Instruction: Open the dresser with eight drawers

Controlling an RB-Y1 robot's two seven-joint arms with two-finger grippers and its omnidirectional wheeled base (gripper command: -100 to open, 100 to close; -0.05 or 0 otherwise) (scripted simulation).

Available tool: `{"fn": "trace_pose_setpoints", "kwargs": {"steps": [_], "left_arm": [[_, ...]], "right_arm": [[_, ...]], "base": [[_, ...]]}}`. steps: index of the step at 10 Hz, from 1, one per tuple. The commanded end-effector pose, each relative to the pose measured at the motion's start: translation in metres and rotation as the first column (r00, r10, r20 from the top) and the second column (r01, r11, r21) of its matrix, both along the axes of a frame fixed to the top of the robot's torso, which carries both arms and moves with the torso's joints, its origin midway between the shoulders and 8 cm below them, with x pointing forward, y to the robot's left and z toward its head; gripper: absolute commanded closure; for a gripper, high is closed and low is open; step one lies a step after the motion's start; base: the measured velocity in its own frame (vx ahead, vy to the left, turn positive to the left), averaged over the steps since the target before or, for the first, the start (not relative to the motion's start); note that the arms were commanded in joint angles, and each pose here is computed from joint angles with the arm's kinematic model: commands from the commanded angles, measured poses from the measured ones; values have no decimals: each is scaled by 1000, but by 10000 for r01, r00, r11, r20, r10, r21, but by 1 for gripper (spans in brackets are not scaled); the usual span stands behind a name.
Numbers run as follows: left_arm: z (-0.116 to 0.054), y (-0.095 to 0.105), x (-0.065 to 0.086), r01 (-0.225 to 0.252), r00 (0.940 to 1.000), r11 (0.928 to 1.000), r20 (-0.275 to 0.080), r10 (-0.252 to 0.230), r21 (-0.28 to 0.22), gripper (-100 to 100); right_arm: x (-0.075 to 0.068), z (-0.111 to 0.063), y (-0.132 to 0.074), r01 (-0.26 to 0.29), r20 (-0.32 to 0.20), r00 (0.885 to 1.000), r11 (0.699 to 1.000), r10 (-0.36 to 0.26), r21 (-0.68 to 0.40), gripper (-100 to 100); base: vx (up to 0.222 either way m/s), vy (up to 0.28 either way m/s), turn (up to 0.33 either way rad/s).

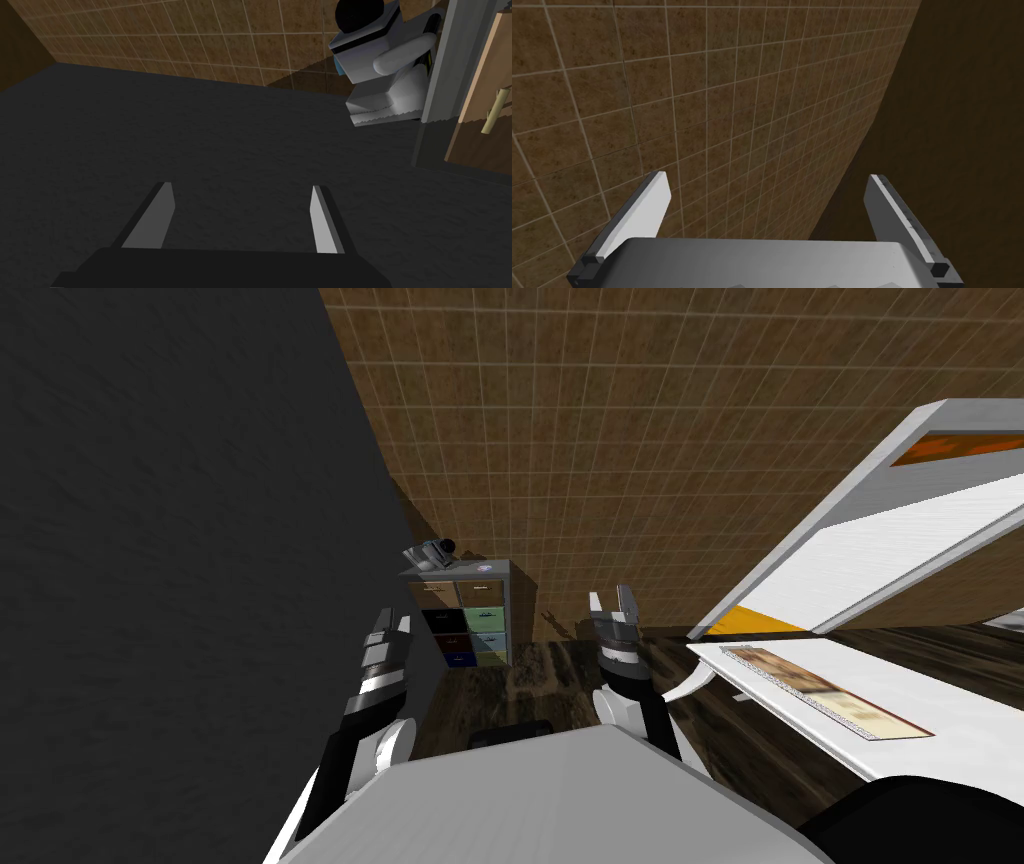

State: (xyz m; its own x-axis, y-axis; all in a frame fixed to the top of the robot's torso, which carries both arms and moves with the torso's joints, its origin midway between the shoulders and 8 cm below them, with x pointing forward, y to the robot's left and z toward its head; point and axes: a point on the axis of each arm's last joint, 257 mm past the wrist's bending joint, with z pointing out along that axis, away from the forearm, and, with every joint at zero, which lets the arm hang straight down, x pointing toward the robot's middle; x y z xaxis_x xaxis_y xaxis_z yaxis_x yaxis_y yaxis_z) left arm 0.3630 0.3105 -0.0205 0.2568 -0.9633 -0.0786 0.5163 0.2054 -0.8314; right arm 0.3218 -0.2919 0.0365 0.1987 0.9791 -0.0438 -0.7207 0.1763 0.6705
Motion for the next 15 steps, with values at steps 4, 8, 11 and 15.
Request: {"fn": "trace_pose_setpoints", "kwargs": {"steps": [4, 8, 11, 15], "left_arm": [[0, 0, 0, 0, 10000, 10000, 2, 0, 1, 0], [0, 0, 0, 0, 10000, 10000, 4, 0, 1, 0], [-5, -4, 4, 252, 9995, 9988, -182, -245, 411, -100], [-31, -7, 18, 635, 9957, 9941, -730, -571, 885, -100]], "right_arm": [[0, 0, 0, 0, 2, 10000, 10000, 0, -1, 0], [0, 0, 0, 0, 4, 10000, 10000, 0, -1, 0], [0, 0, 0, 0, -1, 10000, 10000, 0, 0, 0], [0, 0, 0, 1, -4, 10000, 10000, -1, 1, 0]], "base": [[0, 0, 0], [0, 0, 0], [14, -6, -5], [61, -31, -19]]}}
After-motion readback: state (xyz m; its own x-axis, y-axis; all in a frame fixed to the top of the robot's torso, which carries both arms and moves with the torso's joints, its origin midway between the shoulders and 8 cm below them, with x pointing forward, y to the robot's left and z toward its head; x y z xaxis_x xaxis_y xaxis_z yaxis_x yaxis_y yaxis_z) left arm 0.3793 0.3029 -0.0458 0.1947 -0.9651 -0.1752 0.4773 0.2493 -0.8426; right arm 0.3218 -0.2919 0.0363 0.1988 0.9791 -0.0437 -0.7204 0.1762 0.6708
